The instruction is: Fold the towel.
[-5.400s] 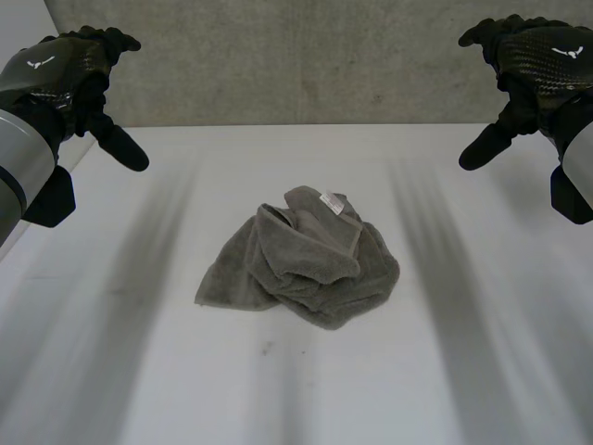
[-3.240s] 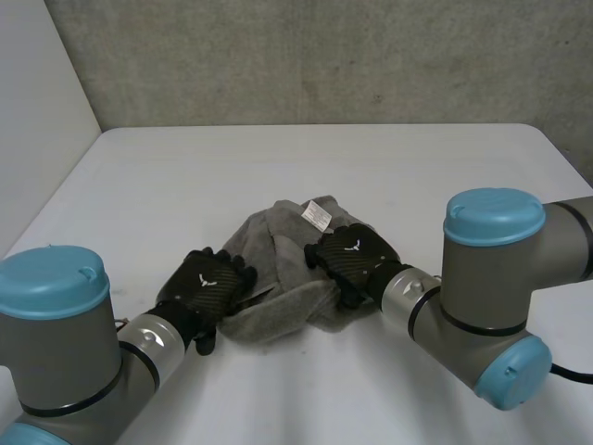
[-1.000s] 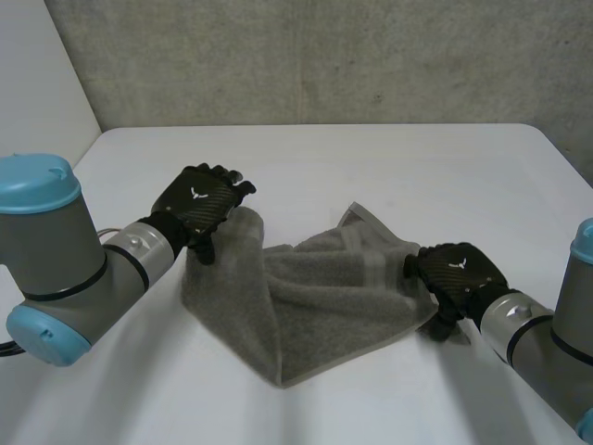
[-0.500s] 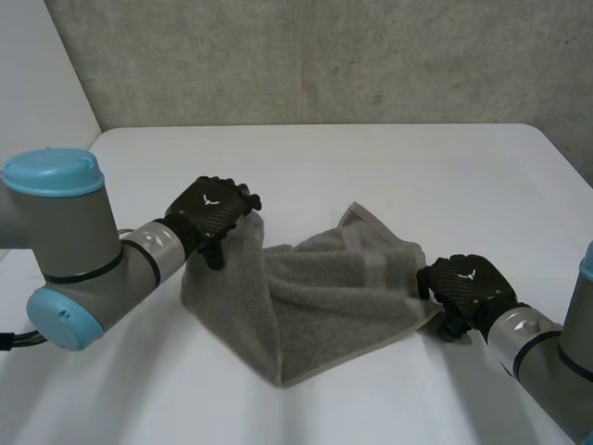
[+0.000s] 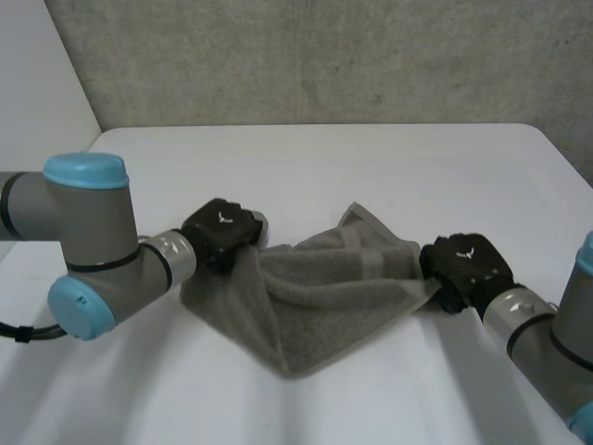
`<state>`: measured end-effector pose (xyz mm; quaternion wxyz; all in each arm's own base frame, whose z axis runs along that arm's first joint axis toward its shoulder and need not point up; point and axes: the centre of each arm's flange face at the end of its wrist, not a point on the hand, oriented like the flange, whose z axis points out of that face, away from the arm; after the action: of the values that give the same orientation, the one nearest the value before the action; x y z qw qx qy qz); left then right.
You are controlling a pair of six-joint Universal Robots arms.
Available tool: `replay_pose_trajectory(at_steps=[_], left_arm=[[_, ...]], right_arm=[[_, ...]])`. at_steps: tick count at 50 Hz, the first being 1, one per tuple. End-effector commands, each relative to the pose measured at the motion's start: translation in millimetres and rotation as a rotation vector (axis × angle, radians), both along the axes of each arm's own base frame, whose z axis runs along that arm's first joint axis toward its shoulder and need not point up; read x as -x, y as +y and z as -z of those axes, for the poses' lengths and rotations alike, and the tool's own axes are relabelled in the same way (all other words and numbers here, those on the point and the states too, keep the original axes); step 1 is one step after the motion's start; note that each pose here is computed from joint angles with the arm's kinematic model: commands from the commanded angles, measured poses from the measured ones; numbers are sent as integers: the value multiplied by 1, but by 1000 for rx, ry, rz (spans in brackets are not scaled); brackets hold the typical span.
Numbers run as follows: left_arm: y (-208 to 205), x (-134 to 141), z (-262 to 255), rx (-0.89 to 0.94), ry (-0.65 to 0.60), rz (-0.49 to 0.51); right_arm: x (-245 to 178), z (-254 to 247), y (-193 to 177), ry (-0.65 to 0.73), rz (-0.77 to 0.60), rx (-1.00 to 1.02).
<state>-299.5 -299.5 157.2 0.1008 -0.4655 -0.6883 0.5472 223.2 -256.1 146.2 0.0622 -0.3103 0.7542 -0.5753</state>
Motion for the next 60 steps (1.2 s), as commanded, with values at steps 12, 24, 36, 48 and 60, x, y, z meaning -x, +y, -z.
replay_pose_trajectory(at_steps=[12, 24, 36, 48, 60], left_arm=[[-68, 7, -200, 632, 618, -245], [-35, -29, -127, 213, 671, -503], [44, -56, 9, -184, 351, -604], [104, -65, -22, -282, 265, -566], [86, -62, -73, -46, 266, -487]], right_arm=[[-33, -159, -102, -174, 120, 611], [-47, -167, -77, -225, 70, 667], [-41, -29, -28, 39, -65, 62], [-33, -12, -9, 113, -89, 11], [-27, -2, -3, 124, -78, -10]])
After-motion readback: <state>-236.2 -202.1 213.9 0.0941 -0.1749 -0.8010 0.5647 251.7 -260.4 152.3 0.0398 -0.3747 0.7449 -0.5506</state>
